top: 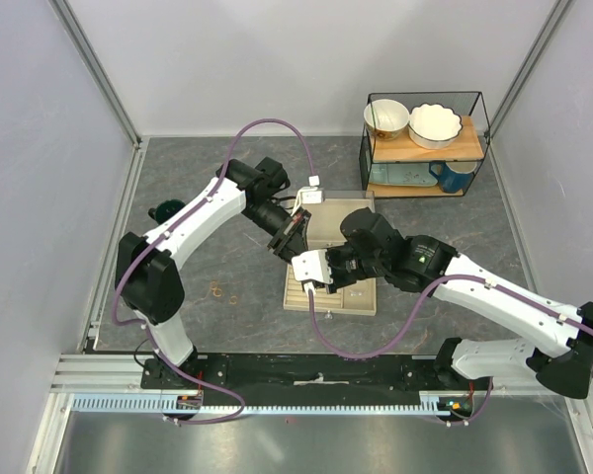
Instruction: Organize the mixed jewelry
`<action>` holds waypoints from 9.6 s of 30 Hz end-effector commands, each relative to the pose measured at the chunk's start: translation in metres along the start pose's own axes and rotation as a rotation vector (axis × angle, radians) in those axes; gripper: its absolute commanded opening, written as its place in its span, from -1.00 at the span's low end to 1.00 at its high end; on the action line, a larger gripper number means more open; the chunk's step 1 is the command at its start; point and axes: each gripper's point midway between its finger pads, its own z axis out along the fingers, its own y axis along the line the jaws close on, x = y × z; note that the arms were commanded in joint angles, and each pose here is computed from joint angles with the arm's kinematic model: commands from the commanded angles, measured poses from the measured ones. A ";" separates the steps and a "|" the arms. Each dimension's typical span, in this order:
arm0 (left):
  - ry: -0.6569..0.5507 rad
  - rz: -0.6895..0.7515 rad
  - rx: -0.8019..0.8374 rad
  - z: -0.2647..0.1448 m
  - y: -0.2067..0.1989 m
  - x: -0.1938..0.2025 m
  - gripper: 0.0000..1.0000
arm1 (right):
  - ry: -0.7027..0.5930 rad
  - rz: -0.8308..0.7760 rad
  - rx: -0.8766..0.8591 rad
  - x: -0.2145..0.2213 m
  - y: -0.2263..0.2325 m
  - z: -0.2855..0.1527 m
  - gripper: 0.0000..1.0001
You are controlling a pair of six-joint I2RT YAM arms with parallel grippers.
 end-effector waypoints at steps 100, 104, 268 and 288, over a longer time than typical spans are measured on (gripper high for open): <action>-0.223 -0.112 -0.722 -0.128 0.100 0.029 -0.47 | 0.569 0.475 -0.004 0.185 0.002 0.083 -1.00; -0.221 -0.118 -0.723 -0.127 0.100 0.031 -0.47 | 0.568 0.494 -0.013 0.186 0.006 0.085 -1.00; 0.253 0.300 -0.931 -0.122 0.107 0.204 -0.13 | 0.312 0.445 0.049 0.107 -0.017 0.052 -0.19; 0.490 0.748 -0.683 -0.094 0.112 0.231 -0.21 | 0.344 0.452 0.033 0.120 -0.004 0.053 -0.22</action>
